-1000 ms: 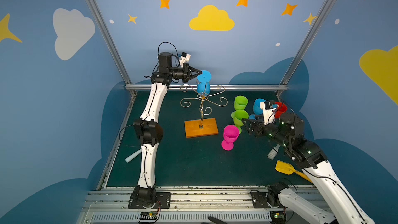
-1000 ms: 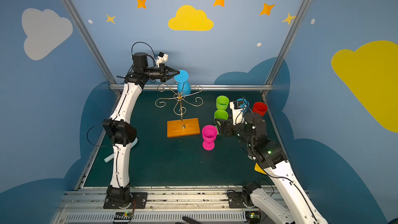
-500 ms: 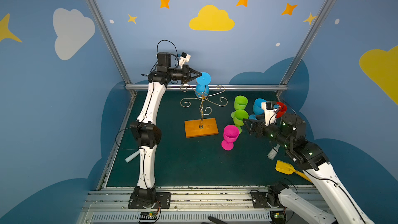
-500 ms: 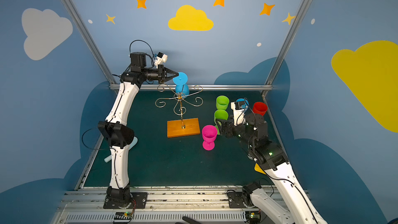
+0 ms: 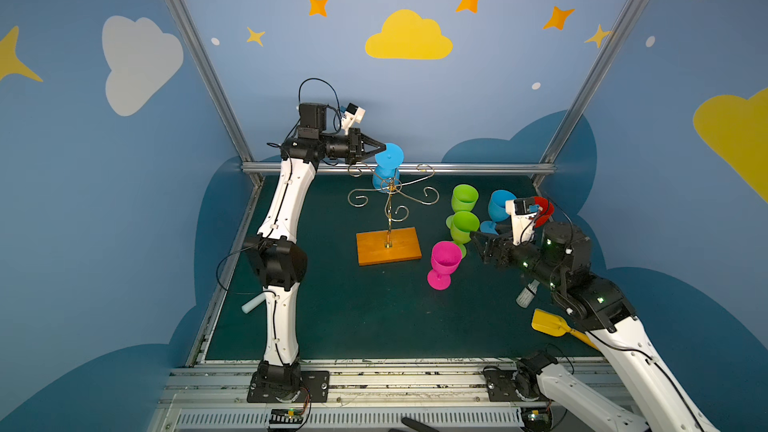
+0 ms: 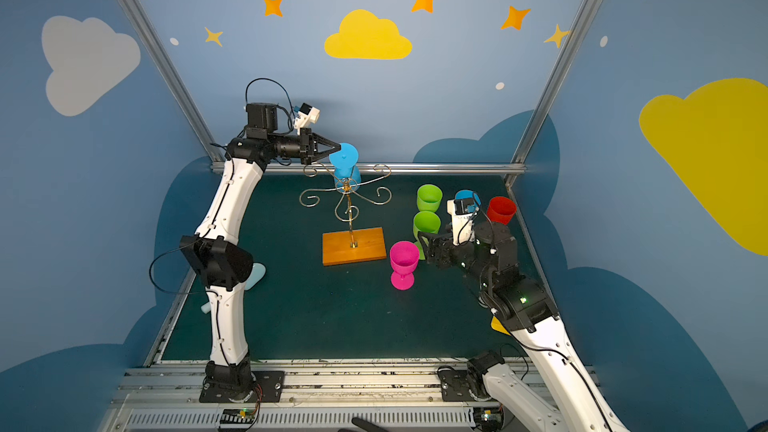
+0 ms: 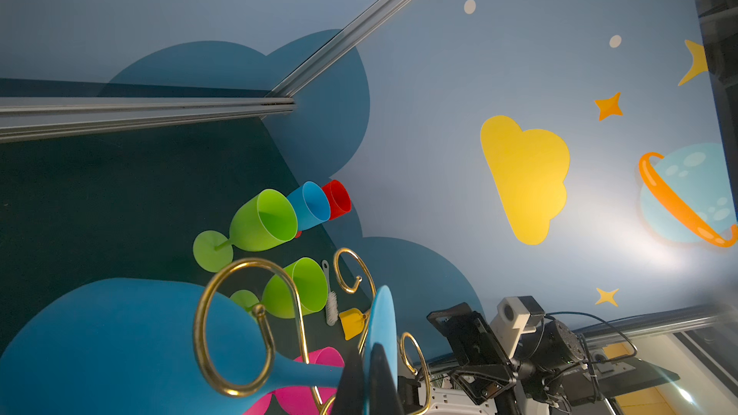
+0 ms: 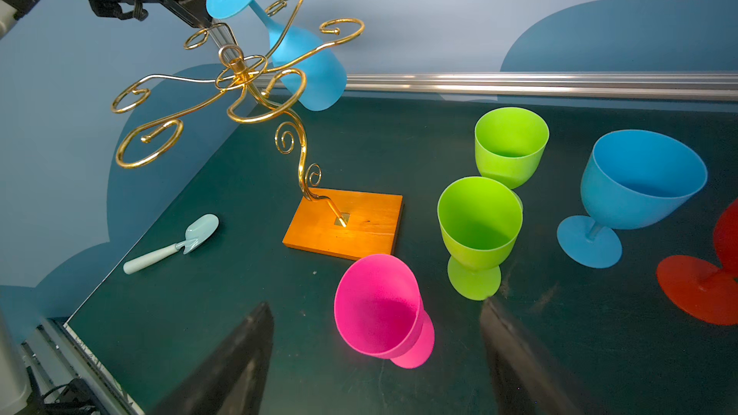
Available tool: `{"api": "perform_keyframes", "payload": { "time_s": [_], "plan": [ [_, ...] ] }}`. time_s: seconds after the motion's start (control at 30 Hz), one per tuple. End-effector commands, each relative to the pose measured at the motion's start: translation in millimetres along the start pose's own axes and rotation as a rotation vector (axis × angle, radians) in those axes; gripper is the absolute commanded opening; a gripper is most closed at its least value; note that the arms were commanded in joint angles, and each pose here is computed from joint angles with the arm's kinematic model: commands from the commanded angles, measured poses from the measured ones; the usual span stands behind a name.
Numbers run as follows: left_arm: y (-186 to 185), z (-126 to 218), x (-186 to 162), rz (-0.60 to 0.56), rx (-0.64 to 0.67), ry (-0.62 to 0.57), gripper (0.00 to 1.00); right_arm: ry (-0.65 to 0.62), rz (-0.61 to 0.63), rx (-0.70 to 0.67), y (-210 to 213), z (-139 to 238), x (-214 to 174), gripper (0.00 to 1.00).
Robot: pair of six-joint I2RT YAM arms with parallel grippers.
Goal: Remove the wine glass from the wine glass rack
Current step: 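Close the left gripper on the hanging blue glass foot, then lift the blue glass off the rack with the left gripper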
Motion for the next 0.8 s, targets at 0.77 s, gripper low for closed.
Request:
{"api": "perform_keyframes", "payload": {
  "time_s": [0.77],
  "plan": [
    [-18,102,58,-0.069,0.077,-0.274,0.03,-0.026,0.006,-0.024,-5,10,0,0.80]
  ]
}}
Point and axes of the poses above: each gripper's point midway between its finger pads, its own z axis back along the fingers, its own y axis along the line the jaws close on, x = y × z, the point moved 3 cm from there along z, back along the fingers, and after that the axes turned 6 degrees about -z, right-handed, at the moved point
